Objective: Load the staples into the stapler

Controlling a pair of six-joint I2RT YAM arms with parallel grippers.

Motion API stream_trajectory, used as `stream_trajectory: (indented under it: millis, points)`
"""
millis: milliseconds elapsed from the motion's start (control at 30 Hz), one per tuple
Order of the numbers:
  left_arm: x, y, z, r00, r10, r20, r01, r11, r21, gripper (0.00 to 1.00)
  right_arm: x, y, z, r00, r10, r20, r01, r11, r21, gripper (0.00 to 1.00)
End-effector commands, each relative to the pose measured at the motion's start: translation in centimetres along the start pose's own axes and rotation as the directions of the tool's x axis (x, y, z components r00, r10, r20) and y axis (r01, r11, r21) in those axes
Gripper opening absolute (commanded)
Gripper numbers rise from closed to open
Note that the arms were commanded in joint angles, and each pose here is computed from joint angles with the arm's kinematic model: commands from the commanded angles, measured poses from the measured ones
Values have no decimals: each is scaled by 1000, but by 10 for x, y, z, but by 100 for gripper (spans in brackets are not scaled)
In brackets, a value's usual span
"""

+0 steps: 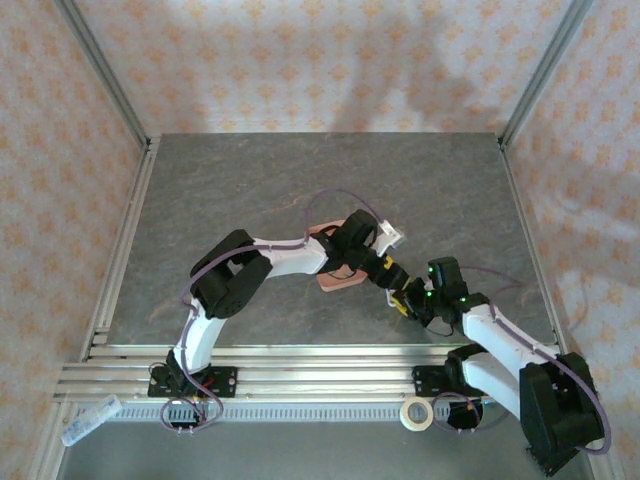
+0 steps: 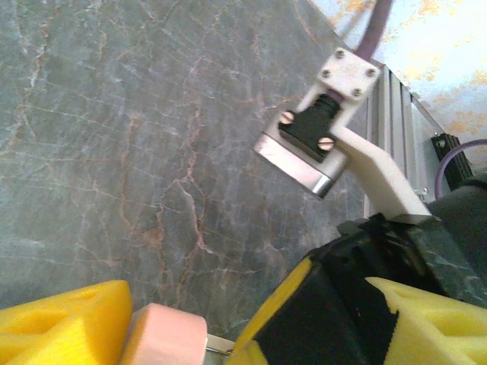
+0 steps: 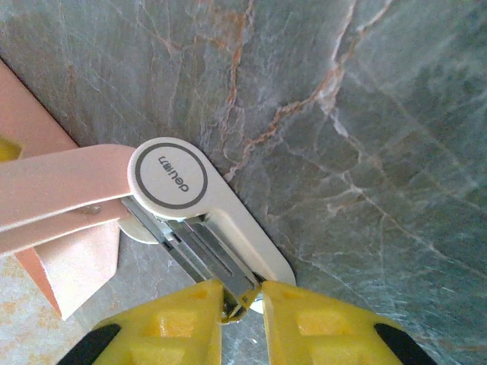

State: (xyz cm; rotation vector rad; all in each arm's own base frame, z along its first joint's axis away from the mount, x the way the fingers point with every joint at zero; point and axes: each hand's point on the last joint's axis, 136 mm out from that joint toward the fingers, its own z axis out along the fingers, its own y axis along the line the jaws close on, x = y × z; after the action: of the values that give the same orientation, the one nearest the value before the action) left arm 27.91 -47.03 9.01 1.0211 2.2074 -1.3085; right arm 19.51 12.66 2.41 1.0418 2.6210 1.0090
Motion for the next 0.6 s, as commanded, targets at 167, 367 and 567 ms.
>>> stream_trajectory:
  millis: [167, 367, 567]
  points:
    - [-10, -38, -9, 996, 72, 45, -76, 993, 94, 78, -13, -18, 3, 998, -8, 62, 3, 997, 78, 20]
    - [-6, -47, -11, 995, 87, 48, -93, 988, 123, 78, -14, -20, 2, 998, -9, 64, 3, 996, 88, 19]
    - [-1, -62, -14, 994, 93, 48, -100, 978, 182, 78, -14, -20, 2, 998, -16, 62, 10, 996, 92, 19]
